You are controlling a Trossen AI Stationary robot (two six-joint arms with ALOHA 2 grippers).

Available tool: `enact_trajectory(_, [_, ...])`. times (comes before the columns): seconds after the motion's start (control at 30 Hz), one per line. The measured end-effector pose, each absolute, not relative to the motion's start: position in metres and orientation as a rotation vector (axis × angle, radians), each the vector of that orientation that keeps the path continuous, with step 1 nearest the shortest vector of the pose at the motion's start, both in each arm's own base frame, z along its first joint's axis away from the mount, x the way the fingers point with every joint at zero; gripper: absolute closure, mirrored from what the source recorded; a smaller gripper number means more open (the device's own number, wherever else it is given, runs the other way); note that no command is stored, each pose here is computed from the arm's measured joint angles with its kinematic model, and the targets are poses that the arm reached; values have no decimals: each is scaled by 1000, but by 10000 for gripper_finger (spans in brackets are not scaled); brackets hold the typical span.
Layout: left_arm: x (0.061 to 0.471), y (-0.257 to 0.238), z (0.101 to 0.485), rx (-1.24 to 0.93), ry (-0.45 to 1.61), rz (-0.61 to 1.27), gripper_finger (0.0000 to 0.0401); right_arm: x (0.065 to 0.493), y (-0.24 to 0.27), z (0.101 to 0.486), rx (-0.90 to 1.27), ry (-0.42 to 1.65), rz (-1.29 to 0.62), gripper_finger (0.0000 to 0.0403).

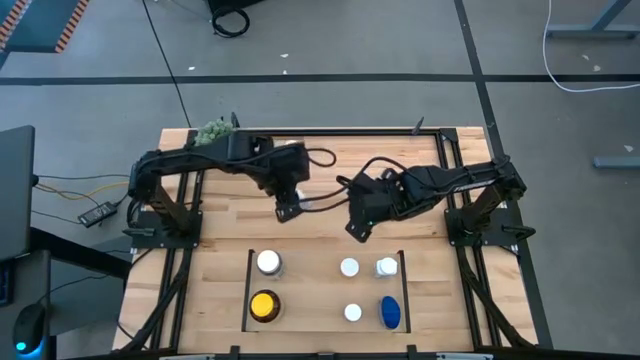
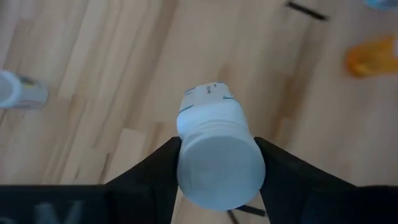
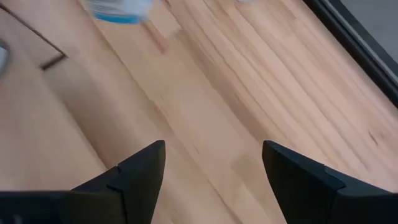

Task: Pick and place medicine bottles onto shelf by color
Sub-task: Put the white blue pill bottle on the shelf

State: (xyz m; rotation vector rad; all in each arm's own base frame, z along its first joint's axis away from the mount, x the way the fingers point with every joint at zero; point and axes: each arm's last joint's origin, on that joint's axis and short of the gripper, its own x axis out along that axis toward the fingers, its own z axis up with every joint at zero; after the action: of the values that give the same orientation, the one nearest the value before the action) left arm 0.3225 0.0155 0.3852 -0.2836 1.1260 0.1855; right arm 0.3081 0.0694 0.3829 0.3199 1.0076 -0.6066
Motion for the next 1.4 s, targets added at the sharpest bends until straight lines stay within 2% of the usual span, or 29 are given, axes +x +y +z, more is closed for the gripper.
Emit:
enact_trajectory(0.17, [320, -17, 399, -262, 1091, 110, 210, 296, 67, 380, 381, 1046, -763, 128])
enact_trajectory(0.5, [315, -70, 400, -257, 1080, 57, 214, 299, 53, 379, 566, 931, -940, 128])
enact_trajectory(0.8, [321, -80, 406, -242, 984, 2, 209, 299, 42, 380, 551, 989, -897, 128])
enact_trajectory(1.1, [318, -93, 439, -238, 895, -62, 214, 297, 41, 381, 440, 1113, -735, 128])
enact_trajectory(1.4, [340, -141, 419, -161, 978, -59, 216, 300, -9, 382, 394, 1120, -823, 128])
